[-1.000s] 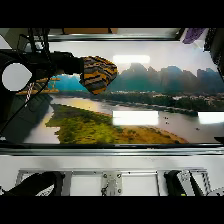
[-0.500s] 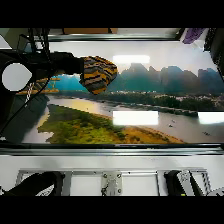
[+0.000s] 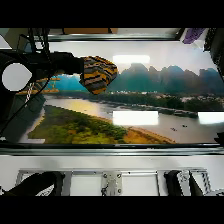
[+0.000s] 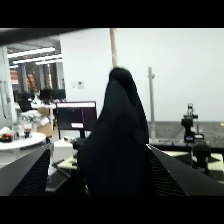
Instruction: Fold the clothes and pants, and hang the long-sleeved shirts on hangers.
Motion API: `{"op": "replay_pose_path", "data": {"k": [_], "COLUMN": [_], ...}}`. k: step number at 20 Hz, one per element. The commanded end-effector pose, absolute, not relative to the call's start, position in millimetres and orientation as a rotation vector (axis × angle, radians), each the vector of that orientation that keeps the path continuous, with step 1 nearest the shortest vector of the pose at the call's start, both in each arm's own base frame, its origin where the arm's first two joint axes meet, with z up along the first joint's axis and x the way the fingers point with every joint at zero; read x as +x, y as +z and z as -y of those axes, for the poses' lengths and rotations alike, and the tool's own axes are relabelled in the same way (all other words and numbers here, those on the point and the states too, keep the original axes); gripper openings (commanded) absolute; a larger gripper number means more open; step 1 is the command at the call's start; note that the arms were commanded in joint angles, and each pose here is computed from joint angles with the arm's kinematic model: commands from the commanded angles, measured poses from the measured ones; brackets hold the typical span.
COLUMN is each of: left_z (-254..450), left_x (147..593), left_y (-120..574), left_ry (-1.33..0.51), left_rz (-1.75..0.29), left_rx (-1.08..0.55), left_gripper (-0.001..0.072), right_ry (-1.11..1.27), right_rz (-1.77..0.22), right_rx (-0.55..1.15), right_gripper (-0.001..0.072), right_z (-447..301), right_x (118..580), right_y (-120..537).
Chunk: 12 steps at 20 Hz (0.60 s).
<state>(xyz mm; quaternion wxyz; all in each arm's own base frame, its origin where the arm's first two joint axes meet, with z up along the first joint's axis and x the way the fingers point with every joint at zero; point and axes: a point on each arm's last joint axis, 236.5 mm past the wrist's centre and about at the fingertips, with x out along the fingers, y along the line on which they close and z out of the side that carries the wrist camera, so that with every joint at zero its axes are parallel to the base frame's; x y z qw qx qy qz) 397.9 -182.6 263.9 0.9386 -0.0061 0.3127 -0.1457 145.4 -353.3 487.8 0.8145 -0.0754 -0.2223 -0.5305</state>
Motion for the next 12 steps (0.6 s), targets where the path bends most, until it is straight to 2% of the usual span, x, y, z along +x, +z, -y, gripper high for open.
{"op": "replay_pose_path", "data": {"k": [1,4,5,6,12], "left_z": [183.0,182.8,182.8,182.8,182.6], "left_x": [398.0,398.0,398.0,398.1,398.1], "left_y": [263.8,263.8,263.8,263.8,263.8], "left_ry": [-0.299,-0.298,-0.298,-0.298,-0.298], "left_rz": [-0.638,-0.638,-0.638,-0.638,-0.638], "left_rx": [-0.011,-0.011,-0.011,-0.011,-0.011], "left_gripper": [0.0029,0.0029,0.0029,0.0029,0.0029], "right_ry": [-1.043,-0.920,-0.870,-0.820,-0.413], "right_rz": [0.548,0.609,0.619,0.630,0.614], "right_rx": [-0.170,-0.169,-0.183,-0.188,-0.248], "right_gripper": [0.0634,0.0632,0.0593,0.0586,0.0587], "right_z": [317.4,279.3,264.8,252.0,170.7], "right_x": [147.1,155.0,159.9,165.1,217.8], "right_y": [512.6,532.7,538.6,543.3,547.3]}}
